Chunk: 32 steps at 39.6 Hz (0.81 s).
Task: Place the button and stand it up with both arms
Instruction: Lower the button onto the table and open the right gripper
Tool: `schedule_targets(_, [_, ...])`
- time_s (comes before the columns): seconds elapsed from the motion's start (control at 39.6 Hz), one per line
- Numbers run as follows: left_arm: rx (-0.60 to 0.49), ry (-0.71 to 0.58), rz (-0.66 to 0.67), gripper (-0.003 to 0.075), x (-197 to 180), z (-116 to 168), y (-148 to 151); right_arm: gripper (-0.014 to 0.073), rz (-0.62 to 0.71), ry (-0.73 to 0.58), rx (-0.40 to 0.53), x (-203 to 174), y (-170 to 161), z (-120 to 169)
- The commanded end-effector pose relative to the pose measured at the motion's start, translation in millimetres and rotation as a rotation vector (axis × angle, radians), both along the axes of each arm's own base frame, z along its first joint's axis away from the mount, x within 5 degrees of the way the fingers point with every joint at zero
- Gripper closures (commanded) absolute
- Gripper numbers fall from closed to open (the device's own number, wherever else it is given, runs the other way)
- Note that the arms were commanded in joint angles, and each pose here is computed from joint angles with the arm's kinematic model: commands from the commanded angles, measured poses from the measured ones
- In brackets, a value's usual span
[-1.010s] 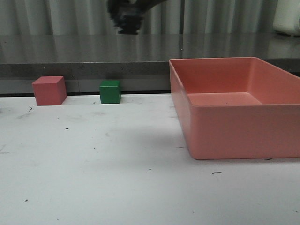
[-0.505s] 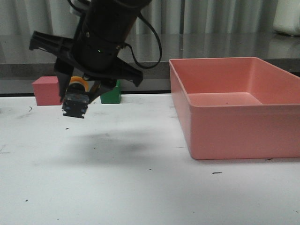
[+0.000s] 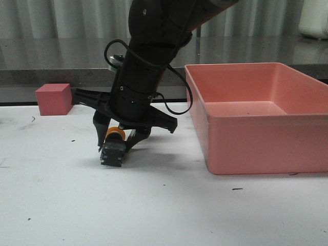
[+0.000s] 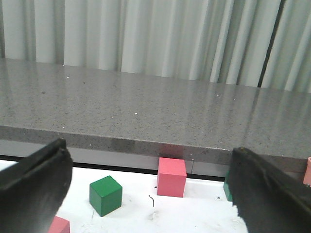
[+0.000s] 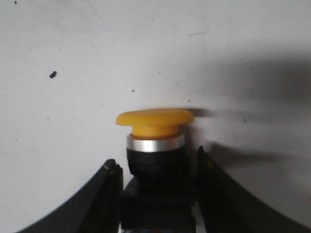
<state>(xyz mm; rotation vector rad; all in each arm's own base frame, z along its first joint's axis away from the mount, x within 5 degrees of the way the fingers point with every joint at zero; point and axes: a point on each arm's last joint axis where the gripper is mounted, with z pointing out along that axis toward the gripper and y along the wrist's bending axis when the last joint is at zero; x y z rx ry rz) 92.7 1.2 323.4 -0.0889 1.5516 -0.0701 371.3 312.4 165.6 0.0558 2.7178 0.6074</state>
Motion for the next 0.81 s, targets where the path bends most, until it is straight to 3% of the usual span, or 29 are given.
schedule_targets(0.0, [0.006,-0.103,-0.004,0.0102,0.2,18.0,-0.4,0.0346,-0.014,-0.097,0.085,3.9,1.1,40.5])
schedule_targets(0.13, [0.006,-0.103,-0.004,0.0102,0.2,18.0,-0.4,0.0287,-0.014,-0.096,0.087,3.9,1.2,40.5])
schedule_targets(0.3, [0.006,-0.103,-0.004,0.0102,0.2,18.0,-0.4,0.0086,-0.027,-0.083,0.123,4.1,4.0,48.0])
schedule_targets(0.38, [0.006,-0.103,-0.004,0.0102,0.2,18.0,-0.4,0.0050,-0.020,-0.088,0.130,4.2,4.7,58.8])
schedule_targets(0.66, [0.006,-0.103,-0.004,0.0102,0.2,18.0,-0.4,0.0067,0.035,-0.261,0.212,-6.8,-4.4,142.2])
schedule_targets(0.78, [0.006,-0.103,-0.004,0.0102,0.2,18.0,-0.4,0.0221,0.093,-0.349,0.214,-17.5,-12.8,173.7])
